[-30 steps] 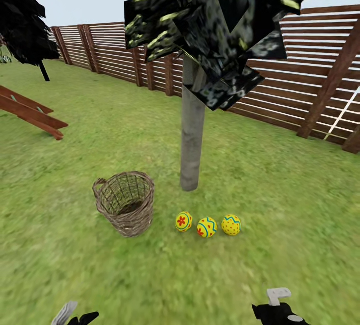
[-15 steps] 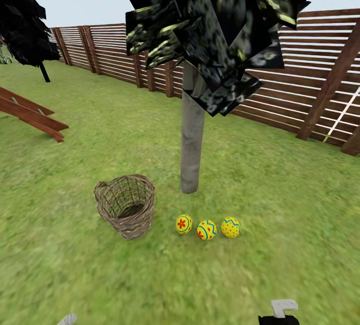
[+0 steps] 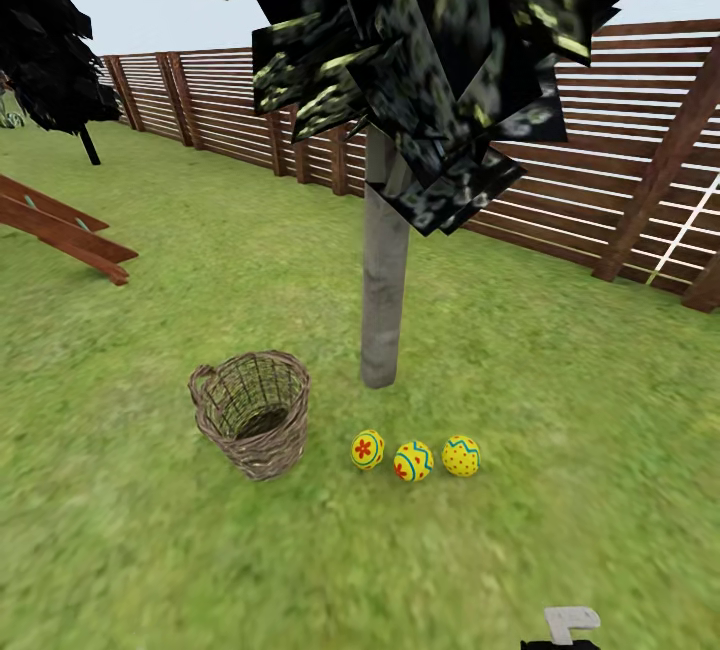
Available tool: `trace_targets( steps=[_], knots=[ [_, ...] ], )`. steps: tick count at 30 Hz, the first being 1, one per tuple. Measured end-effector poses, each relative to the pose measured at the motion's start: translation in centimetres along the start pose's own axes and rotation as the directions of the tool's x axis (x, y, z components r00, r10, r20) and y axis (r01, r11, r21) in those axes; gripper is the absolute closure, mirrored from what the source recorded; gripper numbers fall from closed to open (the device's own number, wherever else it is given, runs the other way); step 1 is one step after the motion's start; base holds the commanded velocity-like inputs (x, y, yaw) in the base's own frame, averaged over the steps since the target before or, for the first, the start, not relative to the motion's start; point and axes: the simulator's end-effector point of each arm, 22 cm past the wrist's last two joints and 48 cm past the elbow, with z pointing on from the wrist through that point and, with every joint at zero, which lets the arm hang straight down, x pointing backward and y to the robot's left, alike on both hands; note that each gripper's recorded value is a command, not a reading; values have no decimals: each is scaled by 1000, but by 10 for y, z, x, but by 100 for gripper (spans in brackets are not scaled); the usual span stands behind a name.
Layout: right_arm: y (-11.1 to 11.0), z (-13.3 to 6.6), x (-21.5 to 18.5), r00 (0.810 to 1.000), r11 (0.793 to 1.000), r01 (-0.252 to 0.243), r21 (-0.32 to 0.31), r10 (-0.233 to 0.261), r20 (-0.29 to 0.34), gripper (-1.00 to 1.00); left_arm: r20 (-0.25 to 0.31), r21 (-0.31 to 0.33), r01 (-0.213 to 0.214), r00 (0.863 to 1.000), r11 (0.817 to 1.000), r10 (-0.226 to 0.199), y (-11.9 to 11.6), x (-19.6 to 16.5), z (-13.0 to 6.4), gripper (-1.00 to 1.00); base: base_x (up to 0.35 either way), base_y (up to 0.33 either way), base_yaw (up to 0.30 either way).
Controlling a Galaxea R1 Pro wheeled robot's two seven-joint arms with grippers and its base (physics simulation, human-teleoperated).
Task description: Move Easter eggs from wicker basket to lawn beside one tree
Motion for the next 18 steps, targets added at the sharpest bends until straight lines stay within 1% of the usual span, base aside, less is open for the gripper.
trace_targets(
  steps=[2, 8, 14, 18],
  knots=[
    [0, 0, 0, 1000, 1000, 1, 0, -1, 0, -100, 16, -7, -2, 1000, 1000, 2, 4, -1, 0, -100, 0, 0, 0],
    [0, 0, 0, 1000, 1000, 3, 0, -3, 1, -100, 23, -8, 1, 1000, 1000, -1, 4, -2, 0, -100, 0, 0, 0],
    [0, 0, 0, 1000, 1000, 4, -1, -4, 0, -100, 11, -17, 11, 1000, 1000, -11, 10, 4, 0, -100, 0, 0, 0],
    [1, -2, 14, 1000, 1000, 7, -3, -7, -18, -100, 0, -26, 16, 1000, 1000, -16, 15, 9, 0, -100, 0, 0, 0]
  ],
)
